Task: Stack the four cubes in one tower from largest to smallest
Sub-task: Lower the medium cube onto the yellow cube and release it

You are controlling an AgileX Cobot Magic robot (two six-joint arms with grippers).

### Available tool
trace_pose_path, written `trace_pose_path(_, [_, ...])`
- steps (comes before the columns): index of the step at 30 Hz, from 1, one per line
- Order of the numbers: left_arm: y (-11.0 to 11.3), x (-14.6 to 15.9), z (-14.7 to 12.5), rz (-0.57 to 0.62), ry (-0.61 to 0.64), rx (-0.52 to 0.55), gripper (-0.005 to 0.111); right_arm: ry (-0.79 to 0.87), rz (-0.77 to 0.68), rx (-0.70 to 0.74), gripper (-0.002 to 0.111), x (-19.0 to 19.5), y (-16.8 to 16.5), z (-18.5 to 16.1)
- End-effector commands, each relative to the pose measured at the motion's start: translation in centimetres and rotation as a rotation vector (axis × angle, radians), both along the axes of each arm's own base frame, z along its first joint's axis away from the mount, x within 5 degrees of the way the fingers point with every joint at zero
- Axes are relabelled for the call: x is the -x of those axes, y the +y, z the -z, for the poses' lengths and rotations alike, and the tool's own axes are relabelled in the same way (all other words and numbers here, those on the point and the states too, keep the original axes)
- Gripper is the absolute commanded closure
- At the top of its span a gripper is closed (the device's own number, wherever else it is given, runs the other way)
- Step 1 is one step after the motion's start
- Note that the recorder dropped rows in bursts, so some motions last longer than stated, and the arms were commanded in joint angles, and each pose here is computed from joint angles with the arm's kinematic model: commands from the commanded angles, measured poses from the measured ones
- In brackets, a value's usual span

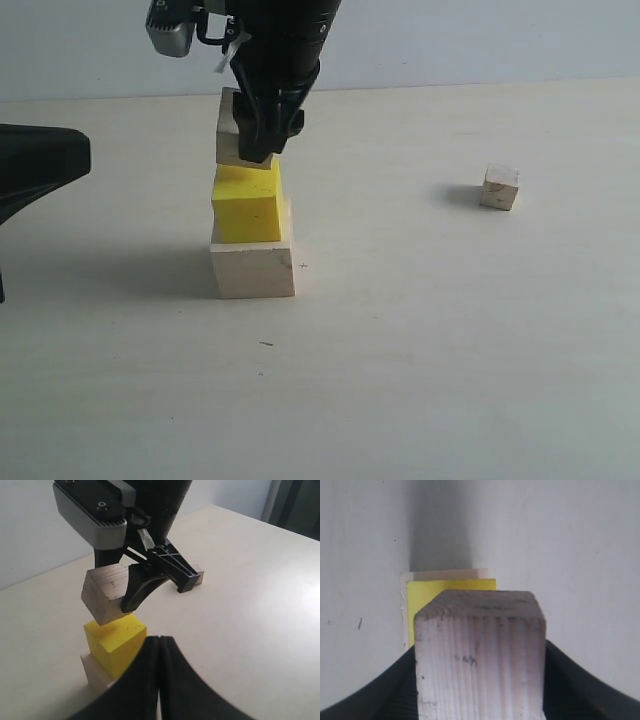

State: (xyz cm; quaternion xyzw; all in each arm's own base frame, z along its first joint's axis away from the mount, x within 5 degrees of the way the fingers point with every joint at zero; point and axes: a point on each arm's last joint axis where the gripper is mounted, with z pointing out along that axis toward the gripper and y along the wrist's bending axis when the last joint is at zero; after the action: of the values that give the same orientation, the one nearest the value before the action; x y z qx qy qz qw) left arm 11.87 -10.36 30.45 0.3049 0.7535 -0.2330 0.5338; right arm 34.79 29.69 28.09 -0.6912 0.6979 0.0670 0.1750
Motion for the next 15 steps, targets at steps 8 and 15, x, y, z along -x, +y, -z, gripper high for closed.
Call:
trace_pose_path(8, [0.05, 0.18, -0.11, 0.005, -0.011, 0.0, 0.107, 0.011, 0.044, -0.026, 0.108, 0.08, 0.17, -0.47])
trace_pose_path(15, [0.06, 0.16, -0.12, 0.004, -0.013, 0.0, 0.107, 0.032, 0.053, -0.049, 0.108, 0.23, 0.35, -0.51])
